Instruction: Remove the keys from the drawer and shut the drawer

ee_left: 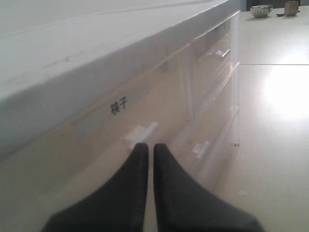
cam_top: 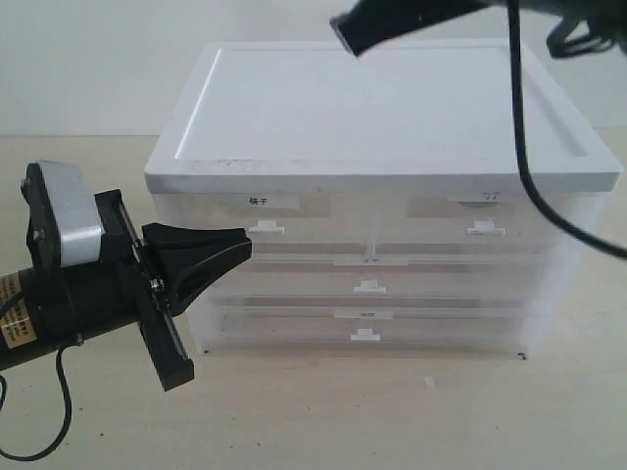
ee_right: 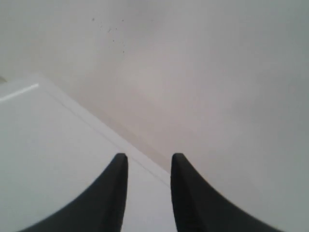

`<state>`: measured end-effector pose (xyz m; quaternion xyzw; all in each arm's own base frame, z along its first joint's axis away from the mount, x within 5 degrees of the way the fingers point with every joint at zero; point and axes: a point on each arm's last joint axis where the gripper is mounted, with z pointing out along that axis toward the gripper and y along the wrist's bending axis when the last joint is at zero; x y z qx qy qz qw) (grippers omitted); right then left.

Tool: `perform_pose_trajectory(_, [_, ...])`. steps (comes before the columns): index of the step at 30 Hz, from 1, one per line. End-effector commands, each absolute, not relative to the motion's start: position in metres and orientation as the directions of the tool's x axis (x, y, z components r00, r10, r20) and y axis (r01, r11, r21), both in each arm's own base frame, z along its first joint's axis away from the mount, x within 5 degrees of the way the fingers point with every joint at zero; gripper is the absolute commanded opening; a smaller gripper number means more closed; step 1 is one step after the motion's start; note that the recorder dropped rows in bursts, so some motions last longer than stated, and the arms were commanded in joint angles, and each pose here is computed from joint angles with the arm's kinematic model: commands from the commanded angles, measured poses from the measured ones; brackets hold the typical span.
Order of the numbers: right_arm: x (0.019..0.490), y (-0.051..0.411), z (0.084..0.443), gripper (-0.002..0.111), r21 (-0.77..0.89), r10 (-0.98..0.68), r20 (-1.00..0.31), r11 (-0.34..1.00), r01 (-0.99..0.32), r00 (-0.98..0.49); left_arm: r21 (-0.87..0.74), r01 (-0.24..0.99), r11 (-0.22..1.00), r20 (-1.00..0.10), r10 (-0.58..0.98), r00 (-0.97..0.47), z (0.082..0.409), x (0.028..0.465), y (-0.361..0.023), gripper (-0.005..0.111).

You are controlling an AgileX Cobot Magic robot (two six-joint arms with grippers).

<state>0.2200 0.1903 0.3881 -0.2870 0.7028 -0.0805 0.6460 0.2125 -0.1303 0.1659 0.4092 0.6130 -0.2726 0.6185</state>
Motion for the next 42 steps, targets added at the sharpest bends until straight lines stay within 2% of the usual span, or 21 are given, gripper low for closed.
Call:
perform_pose_trajectory(1, [0.224, 0.182, 0.42, 0.027, -0.404, -0.418, -0.908, 0.891, -0.207, -0.024, 0.157, 0.848, 0.506, -0.985, 0.146, 0.096, 0.167, 0.212, -0.133, 0.005])
perform_pose_trajectory(5, [0.224, 0.176, 0.412, 0.027, -0.423, -0.438, -0.896, 0.892, -0.159, -0.069, 0.156, 0.849, 0.505, -0.985, 0.145, 0.094, 0.167, 0.212, -0.133, 0.005])
perform_pose_trajectory(10, [0.218, 0.182, 0.369, 0.027, -0.5, -0.534, -0.836, 0.836, -0.227, -0.127, 0.155, 0.848, 0.507, -0.985, 0.145, 0.094, 0.167, 0.212, -0.133, 0.005])
perform_pose_trajectory(12, [0.211, 0.186, 0.362, 0.027, -0.533, -0.569, -0.815, 0.81, -0.245, -0.111, 0.155, 0.848, 0.507, -0.985, 0.145, 0.094, 0.167, 0.212, -0.133, 0.005])
perform_pose_trajectory(17, [0.195, 0.199, 0.37, 0.027, -0.735, -0.732, -0.678, 0.674, -0.075, 0.067, 0.155, 0.848, 0.507, -0.985, 0.145, 0.094, 0.167, 0.212, -0.133, 0.005])
perform_pose_trajectory(23, [0.199, 0.216, 0.34, 0.027, -0.856, -0.858, -0.509, 0.513, 0.058, 0.071, 0.154, 0.846, 0.51, -0.985, 0.144, 0.093, 0.167, 0.213, -0.132, 0.005])
perform_pose_trajectory(27, [0.193, 0.222, 0.334, 0.027, -0.874, -0.878, -0.472, 0.478, 0.088, 0.084, 0.155, 0.848, 0.507, -0.985, 0.145, 0.094, 0.167, 0.212, -0.133, 0.005])
perform_pose_trajectory(29, [0.186, 0.224, 0.334, 0.022, -0.857, -0.852, -0.513, 0.516, -0.002, 0.098, 0.153, 0.849, 0.506, -0.985, 0.144, 0.092, 0.167, 0.212, -0.133, 0.005])
perform_pose_trajectory(30, [0.181, 0.224, 0.337, 0.014, -0.794, -0.791, -0.604, 0.586, -0.163, 0.1, 0.153, 0.849, 0.506, -0.985, 0.144, 0.092, 0.167, 0.212, -0.133, 0.005])
perform_pose_trajectory(32, [0.181, 0.214, 0.348, 0.005, -0.603, -0.641, -0.767, 0.704, -0.375, 0.031, 0.153, 0.849, 0.506, -0.985, 0.144, 0.092, 0.167, 0.212, -0.133, 0.005])
perform_pose_trajectory(34, [0.189, 0.193, 0.365, 0.004, -0.466, -0.517, -0.856, 0.779, -0.42, -0.007, 0.153, 0.849, 0.506, -0.985, 0.144, 0.092, 0.167, 0.212, -0.133, 0.005])
perform_pose_trajectory(37, [0.189, 0.161, 0.394, 0.004, -0.333, -0.351, -0.936, 0.848, -0.413, 0.033, 0.148, 0.854, 0.499, -0.986, 0.142, 0.088, 0.167, 0.211, -0.133, 0.005])
perform_pose_trajectory(38, [0.185, 0.157, 0.4, 0.004, -0.312, -0.321, -0.946, 0.847, -0.43, 0.054, 0.149, 0.855, 0.497, -0.986, 0.143, 0.089, 0.167, 0.211, -0.133, 0.005])
perform_pose_trajectory(40, [0.17, 0.157, 0.416, 0.004, -0.165, -0.137, -0.986, 0.802, -0.574, 0.091, 0.15, 0.857, 0.493, -0.985, 0.144, 0.09, 0.167, 0.211, -0.133, 0.005])
perform_pose_trajectory(41, [0.157, 0.167, 0.422, 0.004, -0.087, -0.029, -0.995, 0.688, -0.72, 0.092, 0.15, 0.857, 0.493, -0.985, 0.144, 0.09, 0.167, 0.211, -0.133, 0.005])
perform_pose_trajectory(42, [0.148, 0.175, 0.424, 0.004, -0.064, 0.014, -0.996, 0.588, -0.807, 0.089, 0.15, 0.857, 0.493, -0.985, 0.144, 0.09, 0.167, 0.211, -0.133, 0.005])
